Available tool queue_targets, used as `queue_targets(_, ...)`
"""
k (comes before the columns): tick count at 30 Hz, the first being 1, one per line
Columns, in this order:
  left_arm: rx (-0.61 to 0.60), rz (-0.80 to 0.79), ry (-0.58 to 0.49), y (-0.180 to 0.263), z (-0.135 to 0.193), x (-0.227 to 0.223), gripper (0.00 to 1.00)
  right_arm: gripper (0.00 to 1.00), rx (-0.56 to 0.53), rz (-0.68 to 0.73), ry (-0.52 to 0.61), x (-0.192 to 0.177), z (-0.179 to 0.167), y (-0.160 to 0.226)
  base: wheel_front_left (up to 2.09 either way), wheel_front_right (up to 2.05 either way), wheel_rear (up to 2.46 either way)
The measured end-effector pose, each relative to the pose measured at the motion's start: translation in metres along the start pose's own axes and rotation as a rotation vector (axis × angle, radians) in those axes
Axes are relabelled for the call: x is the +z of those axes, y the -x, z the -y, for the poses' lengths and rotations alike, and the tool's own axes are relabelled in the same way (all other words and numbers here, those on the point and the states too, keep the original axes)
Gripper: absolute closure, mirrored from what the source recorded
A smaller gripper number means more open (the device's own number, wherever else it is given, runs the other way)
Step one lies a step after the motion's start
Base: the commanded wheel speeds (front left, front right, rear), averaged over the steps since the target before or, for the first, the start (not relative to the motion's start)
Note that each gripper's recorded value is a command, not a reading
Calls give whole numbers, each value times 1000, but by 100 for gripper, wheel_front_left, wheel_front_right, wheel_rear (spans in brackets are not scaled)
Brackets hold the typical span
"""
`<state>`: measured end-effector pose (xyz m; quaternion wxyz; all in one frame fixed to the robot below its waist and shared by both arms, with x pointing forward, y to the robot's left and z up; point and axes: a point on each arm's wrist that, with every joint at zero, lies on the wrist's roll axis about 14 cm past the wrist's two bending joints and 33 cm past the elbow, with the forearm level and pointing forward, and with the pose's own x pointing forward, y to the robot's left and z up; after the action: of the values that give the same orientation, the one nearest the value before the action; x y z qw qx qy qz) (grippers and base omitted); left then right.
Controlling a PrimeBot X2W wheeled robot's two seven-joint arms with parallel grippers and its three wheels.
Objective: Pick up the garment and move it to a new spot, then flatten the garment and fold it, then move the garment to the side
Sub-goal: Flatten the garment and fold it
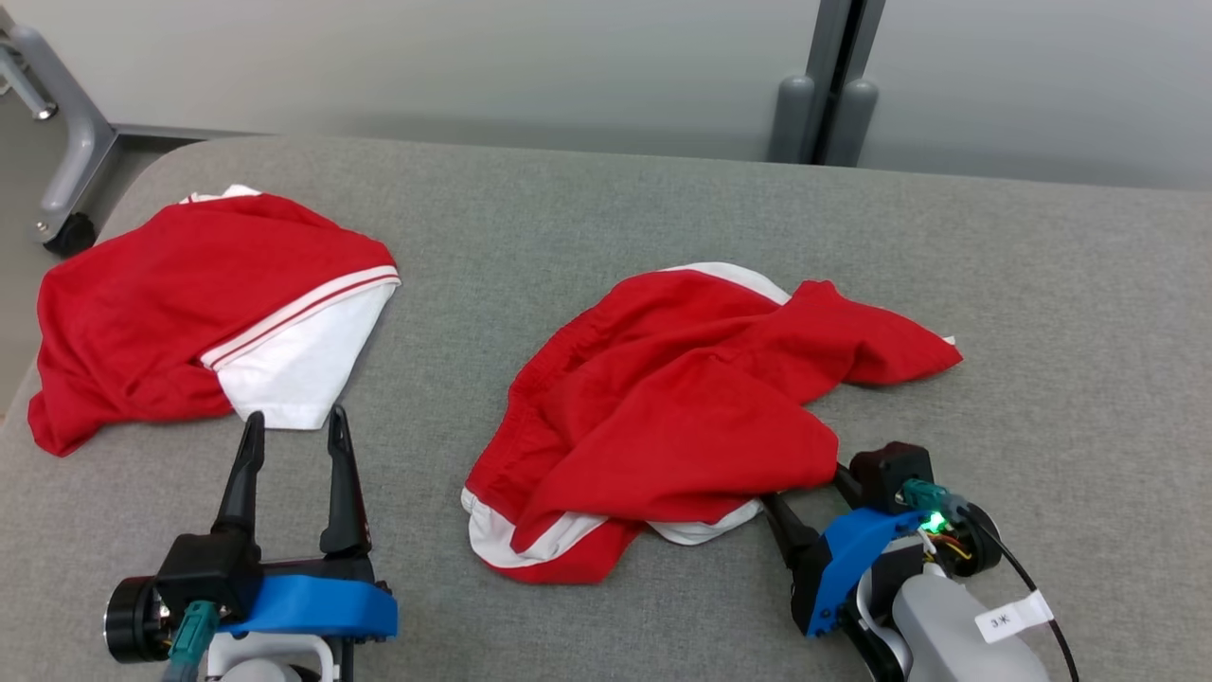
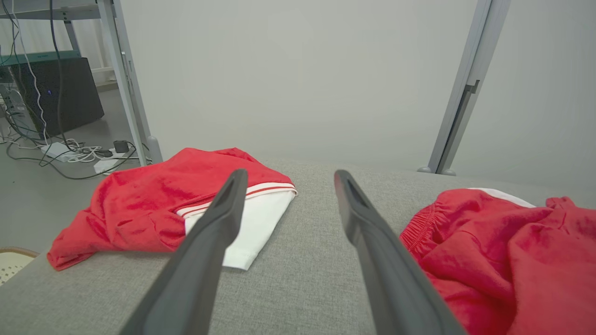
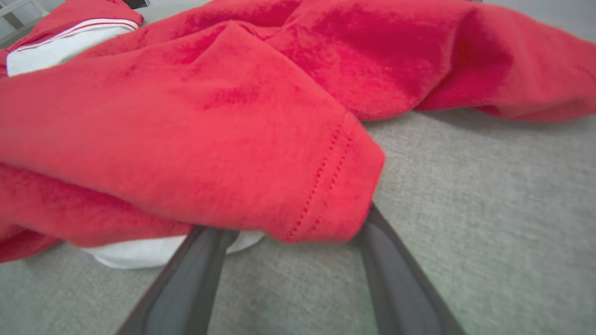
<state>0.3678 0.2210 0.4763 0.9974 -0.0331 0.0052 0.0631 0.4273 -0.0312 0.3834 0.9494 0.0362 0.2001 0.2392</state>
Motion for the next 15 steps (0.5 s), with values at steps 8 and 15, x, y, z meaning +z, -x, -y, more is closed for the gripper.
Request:
queue_targets(8,-7,-12,1,-6,3,-4,0,0,35,-65,29,-11,-6,-13,0,0,0)
queue_targets(15,-33,-15,21,-11,15,-5,0,100,44,-64,16,-12,-9,-4,0,0,0)
